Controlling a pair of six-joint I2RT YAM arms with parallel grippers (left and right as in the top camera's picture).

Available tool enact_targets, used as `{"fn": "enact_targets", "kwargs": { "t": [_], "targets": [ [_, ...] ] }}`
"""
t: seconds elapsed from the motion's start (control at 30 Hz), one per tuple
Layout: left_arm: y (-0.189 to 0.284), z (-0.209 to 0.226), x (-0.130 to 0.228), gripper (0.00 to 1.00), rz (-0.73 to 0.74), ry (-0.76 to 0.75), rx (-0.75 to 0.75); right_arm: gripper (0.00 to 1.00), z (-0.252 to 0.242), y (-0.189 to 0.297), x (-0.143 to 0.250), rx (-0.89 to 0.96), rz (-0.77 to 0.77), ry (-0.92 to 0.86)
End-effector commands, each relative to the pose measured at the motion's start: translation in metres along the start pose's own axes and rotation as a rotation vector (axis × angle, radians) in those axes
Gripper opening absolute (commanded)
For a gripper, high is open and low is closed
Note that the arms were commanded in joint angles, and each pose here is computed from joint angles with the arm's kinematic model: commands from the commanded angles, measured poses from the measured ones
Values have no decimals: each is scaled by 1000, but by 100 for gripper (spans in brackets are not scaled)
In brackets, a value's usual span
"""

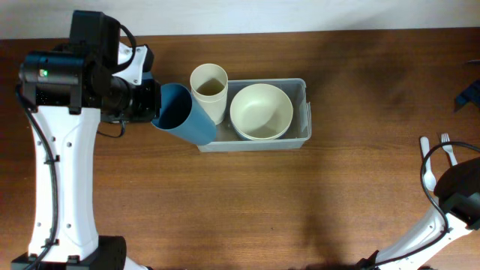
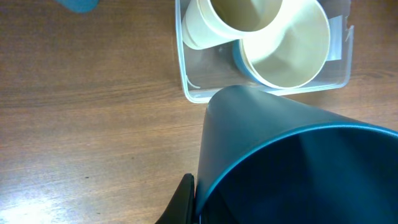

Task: Pack container
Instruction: 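Lift the blue cup and carry it tilted toward the bin, then lower the blue cup upright into the bin beside the cream cups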

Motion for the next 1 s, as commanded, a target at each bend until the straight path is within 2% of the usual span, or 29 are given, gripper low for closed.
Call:
{"fn": "enact_targets", "kwargs": {
  "t": [0.0,0.4,0.7,0.97],
  "targets": [
    [-4,3,0,1,0,-13,-10,99,0,4,1,11,-10,-4],
    [-44,6,-20,2,-12,-17,-4,99,0,4,1,11,-9,-4],
    [-86,-3,-30,2,45,-52,-12,99,0,4,1,11,-10,-4],
    [-103,-6,-35,1,30,-103,-101,99,0,4,1,11,-10,-4]
  ]
}}
Point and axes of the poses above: each gripper's point midway between its finger pads, its own y axis back along the fingers, its own z axis along the line the jaws close on, x = y × z, the point moved 2 cm from there along y, back along the fingers, and after that the axes turned 11 degrees about y, right-handed, at the moved point
